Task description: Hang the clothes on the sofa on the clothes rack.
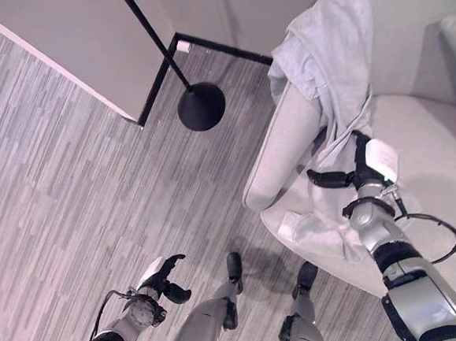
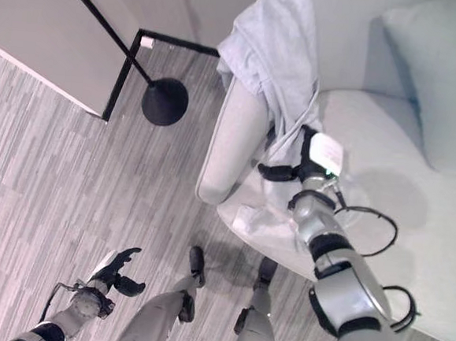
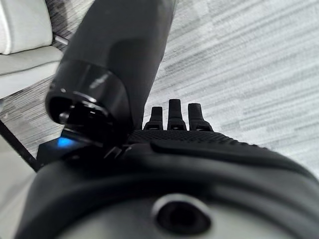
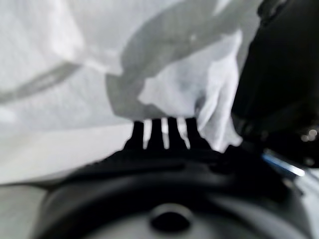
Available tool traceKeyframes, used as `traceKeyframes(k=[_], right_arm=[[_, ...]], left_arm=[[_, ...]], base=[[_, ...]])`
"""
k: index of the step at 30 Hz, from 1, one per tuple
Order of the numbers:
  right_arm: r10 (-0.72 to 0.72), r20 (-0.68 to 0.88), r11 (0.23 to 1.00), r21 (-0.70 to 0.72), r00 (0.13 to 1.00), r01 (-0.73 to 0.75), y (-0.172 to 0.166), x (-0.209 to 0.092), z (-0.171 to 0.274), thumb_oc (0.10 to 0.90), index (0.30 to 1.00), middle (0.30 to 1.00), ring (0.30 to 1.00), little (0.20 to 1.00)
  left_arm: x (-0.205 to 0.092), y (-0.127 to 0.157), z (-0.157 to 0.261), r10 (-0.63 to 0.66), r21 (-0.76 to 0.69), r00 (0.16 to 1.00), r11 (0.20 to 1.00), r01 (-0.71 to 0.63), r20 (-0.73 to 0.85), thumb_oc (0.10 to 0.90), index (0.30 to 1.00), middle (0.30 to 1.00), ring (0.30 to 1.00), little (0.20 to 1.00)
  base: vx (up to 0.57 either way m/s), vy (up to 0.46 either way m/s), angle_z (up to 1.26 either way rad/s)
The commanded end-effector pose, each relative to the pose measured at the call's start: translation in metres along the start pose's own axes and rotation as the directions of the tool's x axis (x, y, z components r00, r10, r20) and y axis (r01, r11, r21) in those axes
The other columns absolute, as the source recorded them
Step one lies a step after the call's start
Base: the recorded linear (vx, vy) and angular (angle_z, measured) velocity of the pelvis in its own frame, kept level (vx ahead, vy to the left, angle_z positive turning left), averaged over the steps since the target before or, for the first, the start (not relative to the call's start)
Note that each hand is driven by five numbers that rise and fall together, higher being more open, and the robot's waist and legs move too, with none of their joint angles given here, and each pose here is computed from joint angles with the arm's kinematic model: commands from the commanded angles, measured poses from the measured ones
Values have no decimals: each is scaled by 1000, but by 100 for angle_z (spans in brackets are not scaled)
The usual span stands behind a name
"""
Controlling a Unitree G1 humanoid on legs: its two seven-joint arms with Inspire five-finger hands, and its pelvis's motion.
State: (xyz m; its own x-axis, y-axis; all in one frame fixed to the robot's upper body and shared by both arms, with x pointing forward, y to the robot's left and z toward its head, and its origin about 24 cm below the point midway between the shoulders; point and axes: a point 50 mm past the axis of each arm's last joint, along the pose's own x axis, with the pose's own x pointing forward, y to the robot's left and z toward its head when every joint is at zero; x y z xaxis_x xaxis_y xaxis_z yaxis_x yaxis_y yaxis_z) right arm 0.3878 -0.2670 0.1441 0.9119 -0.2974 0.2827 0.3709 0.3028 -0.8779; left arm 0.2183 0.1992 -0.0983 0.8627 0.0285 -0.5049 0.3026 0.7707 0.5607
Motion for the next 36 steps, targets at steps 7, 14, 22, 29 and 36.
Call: traceKeyframes(k=[7,14,22,29,36], right_arm=[[69,106,993,86,992,-78,-7,17,50,400,300,300,300,300],[195,117,970,123,974,-209,25,0,53,400,300,300,300,300],[307,114,801,506,945,-321,73,-49,48,400,300,300,300,300],[420,92,123,980,903,-157,103,-101,40,400,300,300,300,300],[249,133,-327,944,959,-46,76,-96,72,400,300,300,300,300]], left_arm=[[2,29,-2,60,98,997,993,-64,41,800,900,900,900,900],[3,29,-4,49,141,998,989,-53,30,800,900,900,900,900],[2,28,-13,86,120,995,990,-80,-47,800,900,900,900,900],[-4,19,-21,56,130,996,990,-46,-73,800,900,900,900,900],[-17,3,-39,6,139,991,990,13,-134,800,900,900,900,900]], base=[[0,19,4],[3,27,5],[-8,2,1],[-36,-22,0],[-28,-21,-1]])
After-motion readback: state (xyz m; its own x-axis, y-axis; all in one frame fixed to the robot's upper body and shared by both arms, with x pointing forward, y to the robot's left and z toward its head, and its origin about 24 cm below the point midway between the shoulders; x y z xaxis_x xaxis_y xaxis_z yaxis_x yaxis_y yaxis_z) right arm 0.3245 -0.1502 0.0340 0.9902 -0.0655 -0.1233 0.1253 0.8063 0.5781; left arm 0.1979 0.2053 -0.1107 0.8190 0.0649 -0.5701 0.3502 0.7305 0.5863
